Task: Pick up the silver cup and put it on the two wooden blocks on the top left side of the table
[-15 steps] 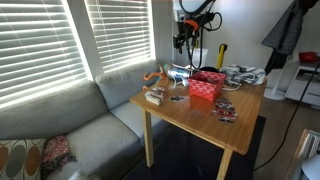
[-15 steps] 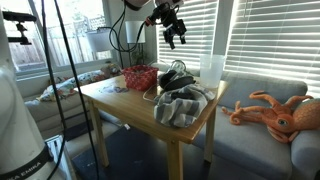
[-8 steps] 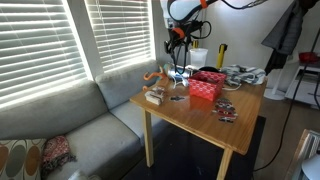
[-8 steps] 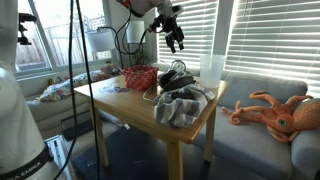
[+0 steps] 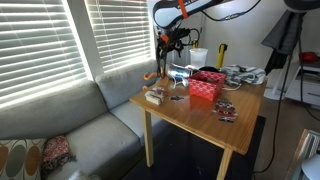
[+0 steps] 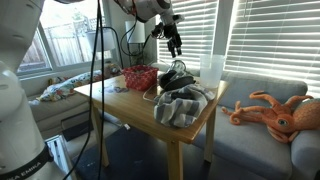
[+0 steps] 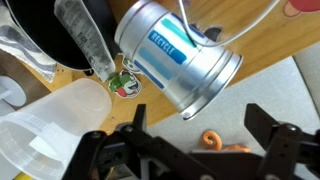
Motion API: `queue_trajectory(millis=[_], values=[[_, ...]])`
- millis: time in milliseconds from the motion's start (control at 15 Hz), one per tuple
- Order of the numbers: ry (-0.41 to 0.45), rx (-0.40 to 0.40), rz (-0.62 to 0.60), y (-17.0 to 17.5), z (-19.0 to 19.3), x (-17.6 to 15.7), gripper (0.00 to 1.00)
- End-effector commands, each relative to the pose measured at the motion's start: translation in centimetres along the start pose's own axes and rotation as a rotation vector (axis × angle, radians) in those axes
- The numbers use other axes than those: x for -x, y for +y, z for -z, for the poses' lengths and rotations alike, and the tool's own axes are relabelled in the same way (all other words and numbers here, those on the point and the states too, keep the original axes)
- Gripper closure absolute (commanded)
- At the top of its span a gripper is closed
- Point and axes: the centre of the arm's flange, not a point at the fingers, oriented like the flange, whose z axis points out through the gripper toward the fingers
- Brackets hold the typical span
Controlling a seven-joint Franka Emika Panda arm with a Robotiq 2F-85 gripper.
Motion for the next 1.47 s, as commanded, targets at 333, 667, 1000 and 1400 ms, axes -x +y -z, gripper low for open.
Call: queue_trajectory(millis=[333,667,1000,1400], values=[[-0.169,0.081,-0.066,-2.3,-2.2,-2.9,0.00],[-0.244,0.180,-0.046,-1.7,-3.0,-2.7,0.00],[-0.250,0.237,-0.034,-1.0,-2.9,-2.8,0.00],[-0.213,0.212,0.087,-1.5,-3.1,-3.2,0.26]])
